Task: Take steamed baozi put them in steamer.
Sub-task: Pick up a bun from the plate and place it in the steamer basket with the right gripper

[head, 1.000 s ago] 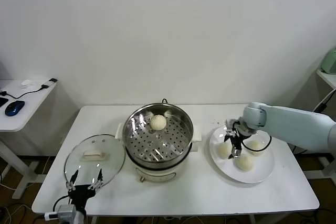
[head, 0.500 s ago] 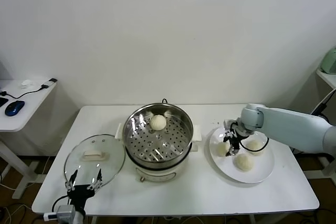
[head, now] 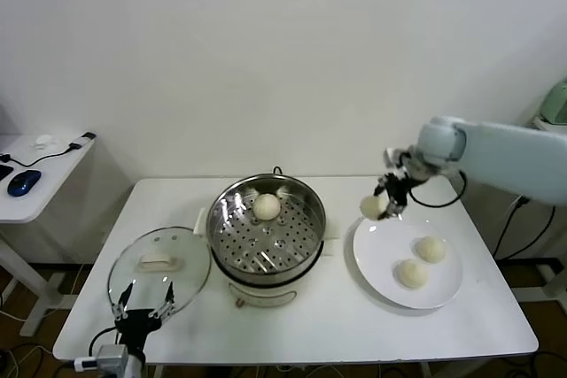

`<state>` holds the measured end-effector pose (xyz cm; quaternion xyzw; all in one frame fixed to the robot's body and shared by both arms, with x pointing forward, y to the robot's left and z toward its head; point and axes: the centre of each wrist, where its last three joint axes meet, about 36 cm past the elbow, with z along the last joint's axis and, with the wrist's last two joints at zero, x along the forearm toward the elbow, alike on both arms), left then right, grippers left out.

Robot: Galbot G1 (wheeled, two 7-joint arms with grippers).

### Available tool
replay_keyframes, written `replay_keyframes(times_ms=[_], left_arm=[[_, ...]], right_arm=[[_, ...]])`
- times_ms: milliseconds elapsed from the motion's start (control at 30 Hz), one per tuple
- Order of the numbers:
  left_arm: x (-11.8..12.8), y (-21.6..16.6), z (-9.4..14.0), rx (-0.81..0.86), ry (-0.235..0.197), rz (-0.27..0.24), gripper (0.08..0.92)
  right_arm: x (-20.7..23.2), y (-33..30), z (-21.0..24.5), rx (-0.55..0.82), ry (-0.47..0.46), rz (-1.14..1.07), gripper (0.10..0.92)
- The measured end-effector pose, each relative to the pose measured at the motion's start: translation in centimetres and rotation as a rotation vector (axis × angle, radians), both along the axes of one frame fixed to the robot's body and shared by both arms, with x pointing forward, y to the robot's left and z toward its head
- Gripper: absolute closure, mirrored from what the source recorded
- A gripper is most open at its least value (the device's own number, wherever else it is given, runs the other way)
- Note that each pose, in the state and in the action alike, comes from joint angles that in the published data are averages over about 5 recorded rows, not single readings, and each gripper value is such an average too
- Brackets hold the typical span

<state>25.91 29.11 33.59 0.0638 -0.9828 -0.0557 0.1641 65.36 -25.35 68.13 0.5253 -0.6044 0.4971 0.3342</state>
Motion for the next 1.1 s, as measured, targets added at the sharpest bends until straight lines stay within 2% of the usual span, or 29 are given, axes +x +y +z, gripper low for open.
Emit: replay_keyframes(times_ms=[167,333,633,1100], left_arm=[[0.2,-0.4,0.2,-0.006,-0.008,-0.008,0.177],[0.2,-0.5,0.6,-0.013,-0.014,-0.004,0.177],[0.2,-0.5,0.8,-0.016,-0.019,0.001,0.177],[0.5,-0.4,0.6,-0.014,-0.019,-0.003,0.177]], right_arm=[[-2.0,7.4,4.0,0.067,-0.013,0.051,0.386],[-3.8,14.5,4.1,0.068,-0.003,0.091,0.386],[-5.4,22.9,-1.2,0.016,0.023,0.093,0.386],[-4.8,27.9,-9.1,-0.028,0.022,0.059,0.384]])
